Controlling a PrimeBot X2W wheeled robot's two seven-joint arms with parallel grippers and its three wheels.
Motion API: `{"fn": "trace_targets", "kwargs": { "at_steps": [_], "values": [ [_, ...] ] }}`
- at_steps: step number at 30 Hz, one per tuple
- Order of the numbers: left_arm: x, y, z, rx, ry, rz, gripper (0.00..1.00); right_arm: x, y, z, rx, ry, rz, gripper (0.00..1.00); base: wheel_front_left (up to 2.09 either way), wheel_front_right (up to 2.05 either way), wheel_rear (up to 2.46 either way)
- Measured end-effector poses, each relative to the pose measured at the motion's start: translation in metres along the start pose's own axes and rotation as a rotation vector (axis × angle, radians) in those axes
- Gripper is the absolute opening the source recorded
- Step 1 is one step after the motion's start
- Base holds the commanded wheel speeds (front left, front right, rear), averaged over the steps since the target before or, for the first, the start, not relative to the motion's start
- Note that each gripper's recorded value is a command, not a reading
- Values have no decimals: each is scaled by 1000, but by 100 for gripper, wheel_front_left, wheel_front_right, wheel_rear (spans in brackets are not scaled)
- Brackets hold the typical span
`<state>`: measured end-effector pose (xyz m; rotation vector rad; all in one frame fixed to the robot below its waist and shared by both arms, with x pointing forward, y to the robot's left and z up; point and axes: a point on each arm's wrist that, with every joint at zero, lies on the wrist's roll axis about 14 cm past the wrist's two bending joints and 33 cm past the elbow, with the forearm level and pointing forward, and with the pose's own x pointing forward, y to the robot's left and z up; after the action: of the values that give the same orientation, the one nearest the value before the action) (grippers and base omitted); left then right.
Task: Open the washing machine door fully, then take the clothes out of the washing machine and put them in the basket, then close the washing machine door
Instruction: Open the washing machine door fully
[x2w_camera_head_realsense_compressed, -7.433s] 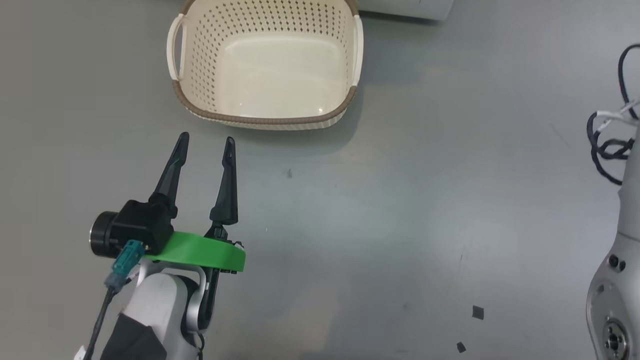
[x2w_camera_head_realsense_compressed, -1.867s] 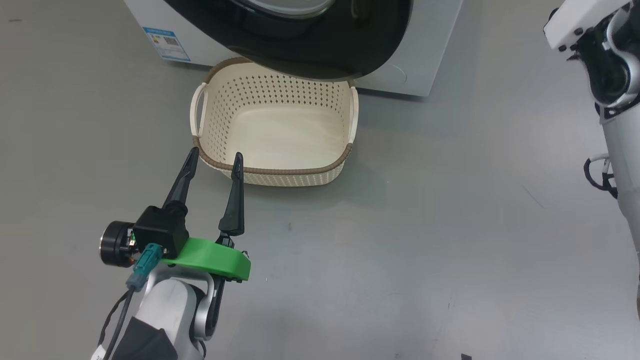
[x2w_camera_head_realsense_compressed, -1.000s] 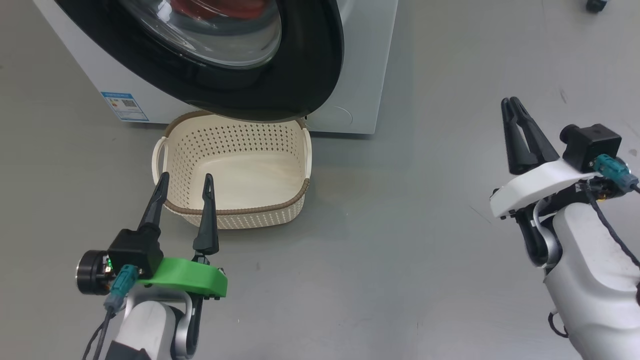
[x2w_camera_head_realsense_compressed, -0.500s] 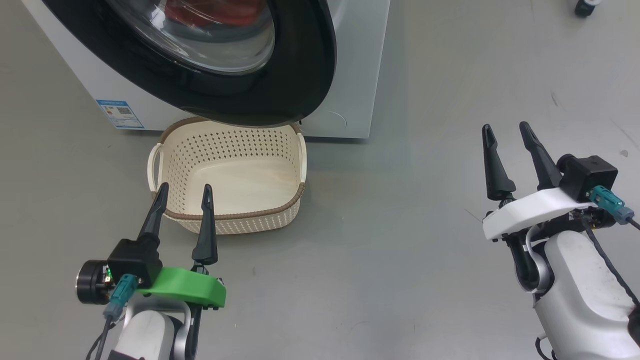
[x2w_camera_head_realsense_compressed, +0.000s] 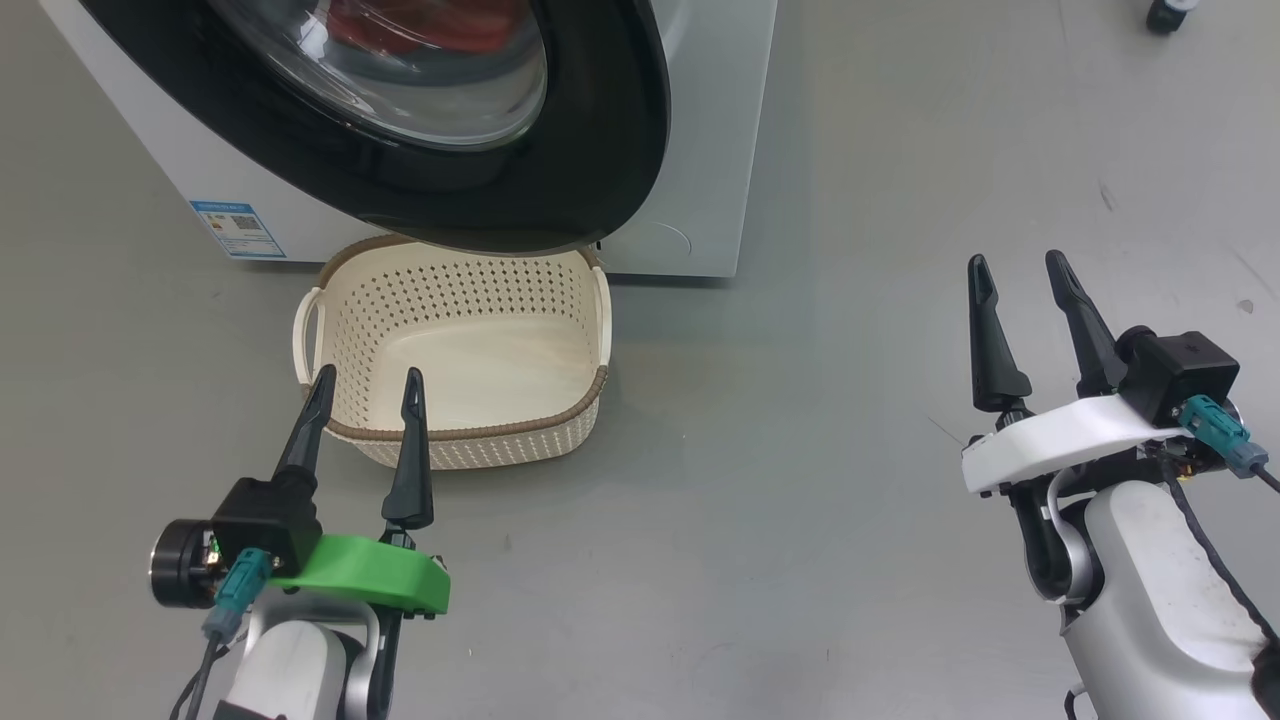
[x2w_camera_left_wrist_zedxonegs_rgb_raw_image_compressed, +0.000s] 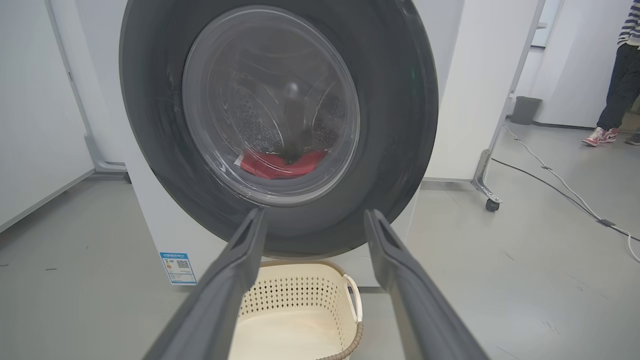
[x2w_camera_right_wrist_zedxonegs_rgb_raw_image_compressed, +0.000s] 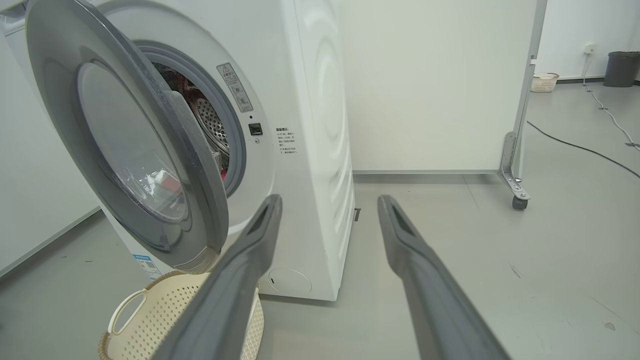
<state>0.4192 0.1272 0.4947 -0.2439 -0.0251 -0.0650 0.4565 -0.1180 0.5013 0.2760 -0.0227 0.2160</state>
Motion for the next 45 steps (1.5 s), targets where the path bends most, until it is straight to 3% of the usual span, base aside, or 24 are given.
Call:
{"fn": "trace_targets", "kwargs": {
  "at_steps": [45],
  "values": [
    [1, 14, -6, 1, 13, 40, 100, -4, 0, -8, 9, -2, -11, 100, 0, 0, 0]
  ]
}}
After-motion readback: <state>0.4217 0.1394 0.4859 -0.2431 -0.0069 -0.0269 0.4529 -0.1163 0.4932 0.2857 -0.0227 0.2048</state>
